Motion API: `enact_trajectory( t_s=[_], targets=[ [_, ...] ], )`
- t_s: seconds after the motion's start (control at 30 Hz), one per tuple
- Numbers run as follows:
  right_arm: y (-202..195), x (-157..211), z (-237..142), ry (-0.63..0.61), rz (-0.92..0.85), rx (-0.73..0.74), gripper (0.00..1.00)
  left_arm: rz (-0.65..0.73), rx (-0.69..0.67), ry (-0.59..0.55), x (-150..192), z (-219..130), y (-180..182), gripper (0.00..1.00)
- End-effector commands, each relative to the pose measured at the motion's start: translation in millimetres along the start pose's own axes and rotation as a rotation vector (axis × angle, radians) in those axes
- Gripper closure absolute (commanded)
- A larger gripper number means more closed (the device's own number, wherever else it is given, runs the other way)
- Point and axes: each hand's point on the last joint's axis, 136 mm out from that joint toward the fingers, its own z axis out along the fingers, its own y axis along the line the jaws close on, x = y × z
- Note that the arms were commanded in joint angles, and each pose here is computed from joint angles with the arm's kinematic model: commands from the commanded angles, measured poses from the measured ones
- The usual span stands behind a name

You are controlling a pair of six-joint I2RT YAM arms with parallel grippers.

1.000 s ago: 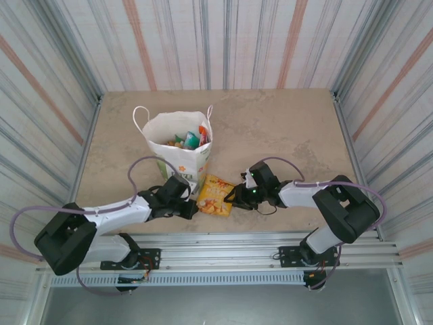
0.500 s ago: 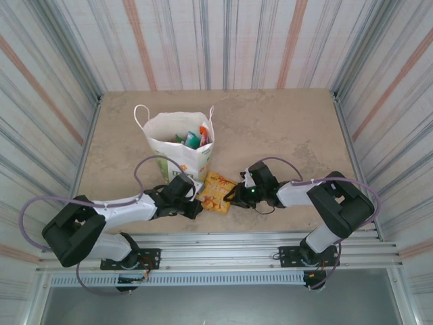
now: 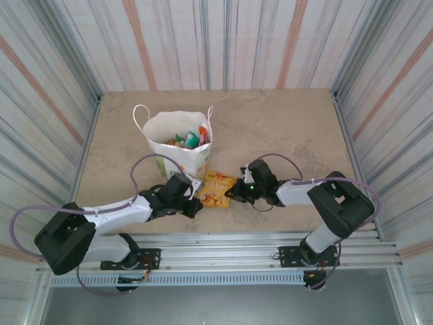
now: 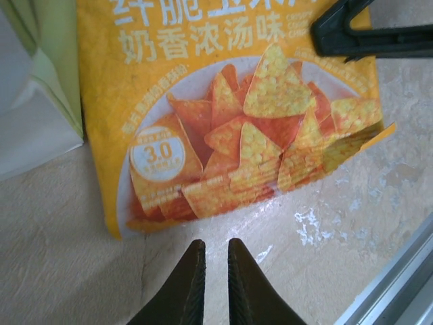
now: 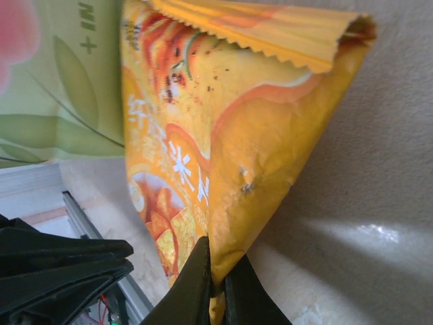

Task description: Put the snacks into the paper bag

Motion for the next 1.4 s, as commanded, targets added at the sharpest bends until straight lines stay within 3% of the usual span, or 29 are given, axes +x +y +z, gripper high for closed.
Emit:
enact_trajectory(
  t_s=[0.0,0.27,0.67,0.97,1.37],
  targets=[
    [-2,-4,-17,-0.047,-0.043,0.033,0.94,0.012,0.0,-0.041,-13,-16,-7,0.83],
    [12,-12,-71,-0.156,-0.129,0.019,1.0,0.001,0.027,-0.122,-37,-53,-23,0.76],
    [77,-48,-175,-0.363,-0.245,-0.026,1.0,-0.014,-0.045,-0.201,-81,-122,-32,0.59],
    [155,-80,-222,-0.428,-0.343,-0.064,1.0,-0.066,-0.082,-0.257,-115,-174,-24,0.56],
    [239,-125,-246,-0.395,-0.284,-0.111,1.0,-0.107,-0.234,-0.315,-151,-236,12,0.51]
  ],
)
